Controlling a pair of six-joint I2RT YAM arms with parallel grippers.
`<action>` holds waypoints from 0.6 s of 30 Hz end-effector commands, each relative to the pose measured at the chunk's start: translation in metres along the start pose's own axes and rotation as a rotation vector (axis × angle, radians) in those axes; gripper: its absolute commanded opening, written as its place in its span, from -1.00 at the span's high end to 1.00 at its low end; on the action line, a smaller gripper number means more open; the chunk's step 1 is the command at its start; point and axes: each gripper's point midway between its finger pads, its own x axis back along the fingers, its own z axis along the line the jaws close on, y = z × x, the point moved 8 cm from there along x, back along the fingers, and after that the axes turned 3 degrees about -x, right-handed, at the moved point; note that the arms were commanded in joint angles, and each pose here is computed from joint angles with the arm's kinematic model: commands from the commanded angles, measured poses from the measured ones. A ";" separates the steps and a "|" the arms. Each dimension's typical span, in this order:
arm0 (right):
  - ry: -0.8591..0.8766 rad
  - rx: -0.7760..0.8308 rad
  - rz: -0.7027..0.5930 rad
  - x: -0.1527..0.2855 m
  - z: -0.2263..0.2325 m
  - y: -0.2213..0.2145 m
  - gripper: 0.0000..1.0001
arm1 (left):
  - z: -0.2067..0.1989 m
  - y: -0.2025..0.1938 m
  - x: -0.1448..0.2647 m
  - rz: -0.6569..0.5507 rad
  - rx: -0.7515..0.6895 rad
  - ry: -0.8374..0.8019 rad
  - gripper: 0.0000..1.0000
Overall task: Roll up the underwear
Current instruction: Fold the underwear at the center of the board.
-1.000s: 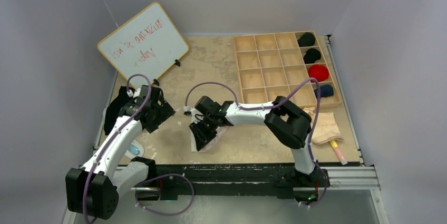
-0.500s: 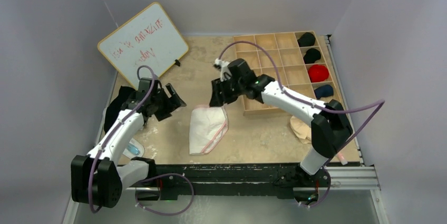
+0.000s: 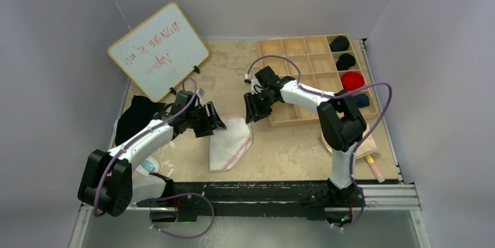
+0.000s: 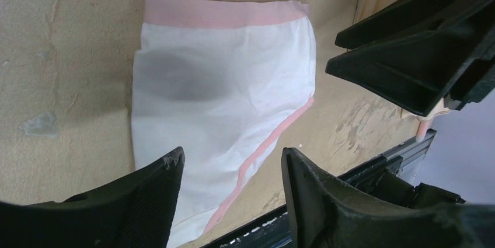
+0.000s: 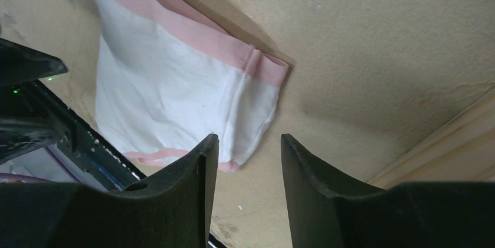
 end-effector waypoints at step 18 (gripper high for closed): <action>0.142 0.005 -0.028 -0.015 0.015 0.038 0.22 | 0.017 -0.048 0.000 0.122 0.043 0.018 -0.09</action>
